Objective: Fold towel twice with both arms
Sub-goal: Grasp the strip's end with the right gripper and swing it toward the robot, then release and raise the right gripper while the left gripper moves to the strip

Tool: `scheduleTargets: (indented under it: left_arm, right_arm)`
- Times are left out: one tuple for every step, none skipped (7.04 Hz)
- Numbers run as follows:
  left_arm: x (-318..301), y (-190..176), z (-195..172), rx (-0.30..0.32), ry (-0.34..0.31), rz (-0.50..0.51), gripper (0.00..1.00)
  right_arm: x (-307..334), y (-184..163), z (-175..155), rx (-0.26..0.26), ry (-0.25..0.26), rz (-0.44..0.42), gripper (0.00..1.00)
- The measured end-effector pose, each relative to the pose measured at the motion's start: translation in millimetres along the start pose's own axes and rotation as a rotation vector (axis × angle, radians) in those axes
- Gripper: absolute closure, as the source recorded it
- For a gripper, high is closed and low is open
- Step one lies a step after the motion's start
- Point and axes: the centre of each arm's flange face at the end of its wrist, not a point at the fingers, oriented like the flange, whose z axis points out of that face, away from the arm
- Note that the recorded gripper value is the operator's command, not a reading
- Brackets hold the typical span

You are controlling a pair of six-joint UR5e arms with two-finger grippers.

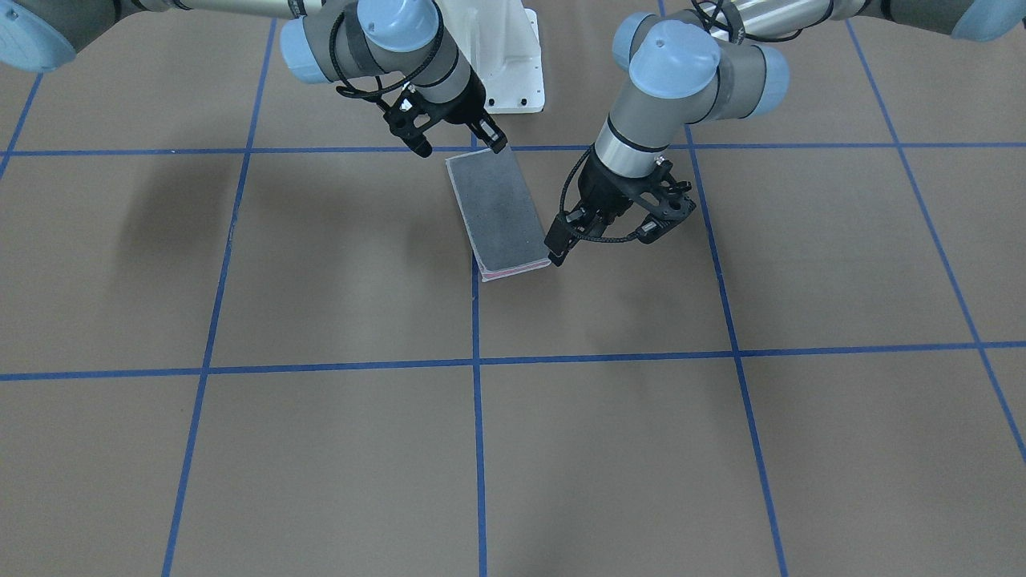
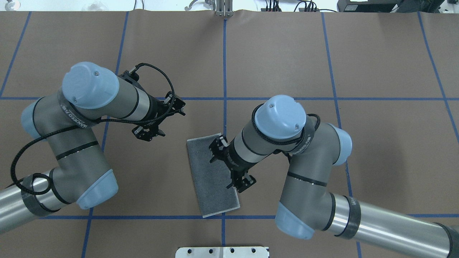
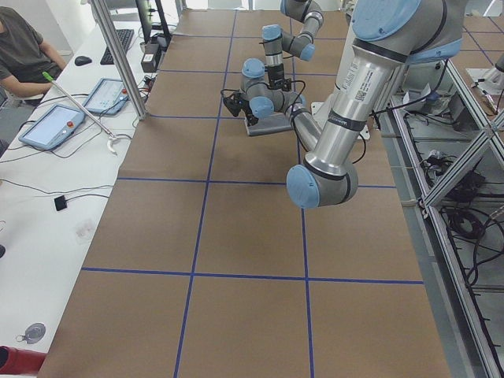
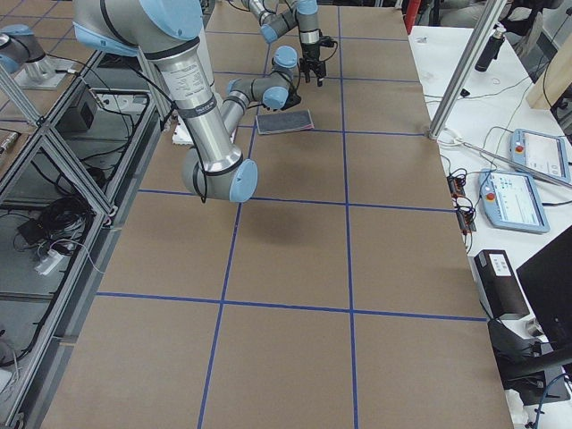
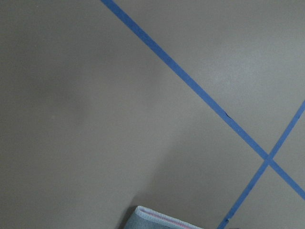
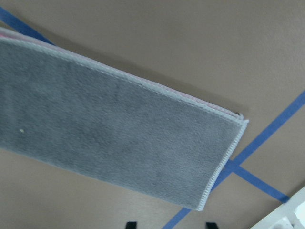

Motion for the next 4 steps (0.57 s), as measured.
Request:
scheduleTargets:
  left_arm:
    - [-18,11,2,-0.037,0.041,-0.044,0.17]
    - [-44,22,7,-0.069,0.094,-0.083,0.17]
    - [-67,38,13,-0.075,0.124,-0.108,0.17]
    - [-88,58,20,-0.063,0.138,-0.129,0.18]
  right_arm:
    - [-13,-28,-20,0.027,-0.028,-0.021,0.0]
    - [-24,-55,-37,0.059,-0.053,-0.041,0.0]
    - [-29,-73,-47,0.085,-0.067,-0.06,0.0]
    - [-32,-87,-51,0.107,-0.074,-0.078,0.0]
